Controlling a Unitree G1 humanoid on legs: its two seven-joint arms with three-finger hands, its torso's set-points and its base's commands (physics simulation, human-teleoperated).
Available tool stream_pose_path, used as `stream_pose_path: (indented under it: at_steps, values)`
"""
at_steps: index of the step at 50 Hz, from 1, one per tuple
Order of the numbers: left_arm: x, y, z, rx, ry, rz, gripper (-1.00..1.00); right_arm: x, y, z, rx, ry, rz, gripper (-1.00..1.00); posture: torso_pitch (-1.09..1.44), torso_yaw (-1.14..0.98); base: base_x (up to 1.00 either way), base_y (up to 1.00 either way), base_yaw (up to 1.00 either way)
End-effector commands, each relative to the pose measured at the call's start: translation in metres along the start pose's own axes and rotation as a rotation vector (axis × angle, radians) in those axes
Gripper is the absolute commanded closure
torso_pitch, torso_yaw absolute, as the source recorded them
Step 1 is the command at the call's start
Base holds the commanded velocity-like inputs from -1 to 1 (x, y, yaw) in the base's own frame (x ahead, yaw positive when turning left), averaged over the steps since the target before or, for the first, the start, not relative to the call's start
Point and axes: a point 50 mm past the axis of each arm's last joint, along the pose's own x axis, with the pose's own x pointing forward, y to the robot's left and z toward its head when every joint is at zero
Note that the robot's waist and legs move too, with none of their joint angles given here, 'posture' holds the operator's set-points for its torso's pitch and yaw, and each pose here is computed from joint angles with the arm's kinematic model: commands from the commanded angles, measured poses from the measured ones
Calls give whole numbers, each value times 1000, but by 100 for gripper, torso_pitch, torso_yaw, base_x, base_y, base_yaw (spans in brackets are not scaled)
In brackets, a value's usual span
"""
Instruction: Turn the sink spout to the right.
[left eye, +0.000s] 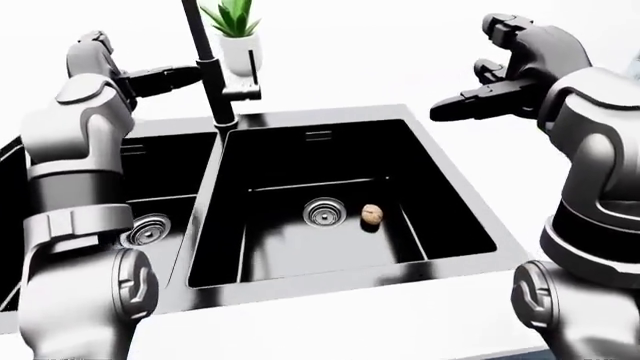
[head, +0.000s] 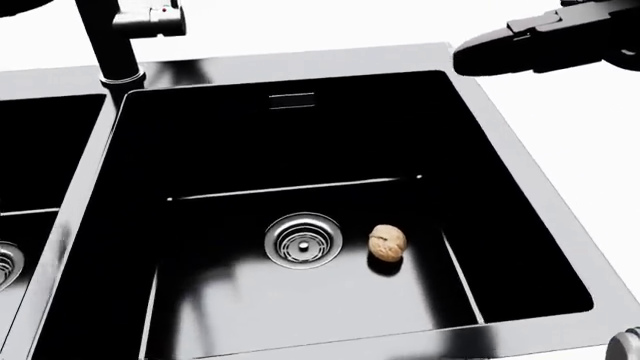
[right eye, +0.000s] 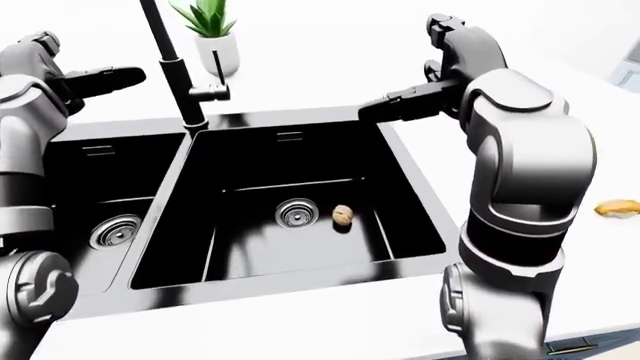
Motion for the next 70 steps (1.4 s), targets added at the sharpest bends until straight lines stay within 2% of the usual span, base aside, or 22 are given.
stream_pose_path:
  at_steps: [1,10,11,27,33,70]
  values:
    - [-6,-5,26,-24,-107,-26,-100,-7,-7,14,-8,-75,-41,-100,0,0,22,0,0]
    - [-7,-4,27,-33,-112,-32,-100,-7,-7,13,-7,-74,-42,-100,0,0,22,0,0]
    - [-7,-4,28,-19,-114,-31,-100,-7,-7,13,-7,-74,-41,-100,0,0,22,0,0]
    - [-10,-3,32,-22,-145,-42,-100,-8,-7,17,-7,-89,-37,-100,0,0,10,0,0]
    - [-12,-3,34,-3,-154,-47,-100,-9,-7,18,-8,-91,-37,-100,0,0,0,0,0]
    - [-12,-1,33,8,-141,-35,-100,-10,-7,21,-10,-96,-36,-100,-25,0,0,0,0]
